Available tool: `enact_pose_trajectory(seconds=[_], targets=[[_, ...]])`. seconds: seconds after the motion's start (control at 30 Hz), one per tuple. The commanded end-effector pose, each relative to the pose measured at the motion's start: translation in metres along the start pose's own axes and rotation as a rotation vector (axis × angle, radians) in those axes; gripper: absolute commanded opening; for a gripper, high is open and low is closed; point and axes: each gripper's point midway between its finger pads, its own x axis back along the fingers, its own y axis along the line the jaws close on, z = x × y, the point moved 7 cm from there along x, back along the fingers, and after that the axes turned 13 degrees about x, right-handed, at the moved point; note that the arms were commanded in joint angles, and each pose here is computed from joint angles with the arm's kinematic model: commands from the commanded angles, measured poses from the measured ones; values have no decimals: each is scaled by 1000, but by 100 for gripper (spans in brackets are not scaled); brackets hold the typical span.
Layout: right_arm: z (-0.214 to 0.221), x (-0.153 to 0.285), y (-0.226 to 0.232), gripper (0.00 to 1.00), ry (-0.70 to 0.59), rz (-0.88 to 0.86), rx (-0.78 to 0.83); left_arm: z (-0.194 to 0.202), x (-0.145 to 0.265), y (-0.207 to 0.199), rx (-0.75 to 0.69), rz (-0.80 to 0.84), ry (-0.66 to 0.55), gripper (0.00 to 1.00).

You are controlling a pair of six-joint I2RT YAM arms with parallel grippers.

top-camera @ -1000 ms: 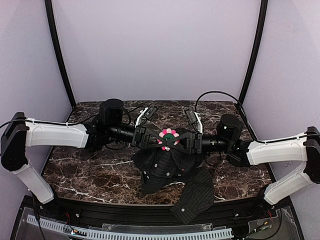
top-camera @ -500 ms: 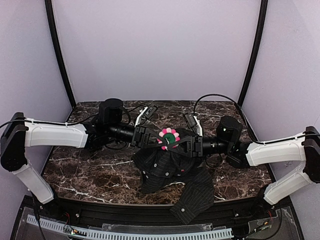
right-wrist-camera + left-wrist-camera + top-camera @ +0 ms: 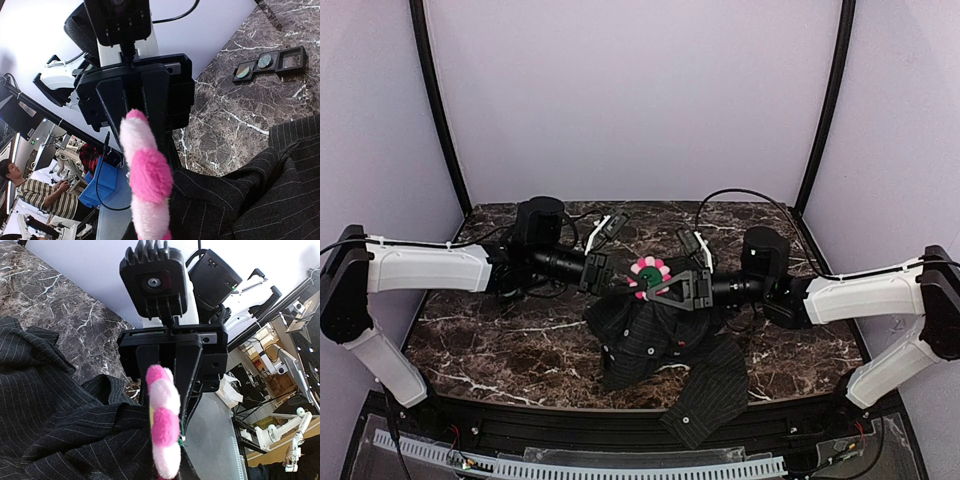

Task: Remove the brooch from the garment
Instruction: Open the brooch with the crumpled clothing.

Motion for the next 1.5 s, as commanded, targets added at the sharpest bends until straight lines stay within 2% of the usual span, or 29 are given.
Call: enact_pose_trajectory(seconds=[0.0, 0.47, 0.8, 1.1, 1.2, 1.33, 1.47], targets=[[12, -2, -34, 2, 36, 168, -176, -4, 5, -24, -87, 21, 0, 1], [18, -7, -72, 3, 74, 247, -304, 6, -8, -32, -112, 28, 69, 1], [3, -18, -65, 14, 131, 162, -156, 12, -16, -27, -87, 24, 125, 1], [-12, -8, -44, 27, 107, 135, -17, 18, -19, -16, -56, 11, 147, 1], [-15, -1, -32, 39, 91, 98, 27, 18, -17, -7, -28, -9, 139, 1], [-19, 13, -14, 63, 43, 82, 90, 13, -7, 4, 15, -11, 94, 1], [-19, 20, -7, 69, 31, 79, 123, 8, -4, 0, 9, 28, 84, 1]])
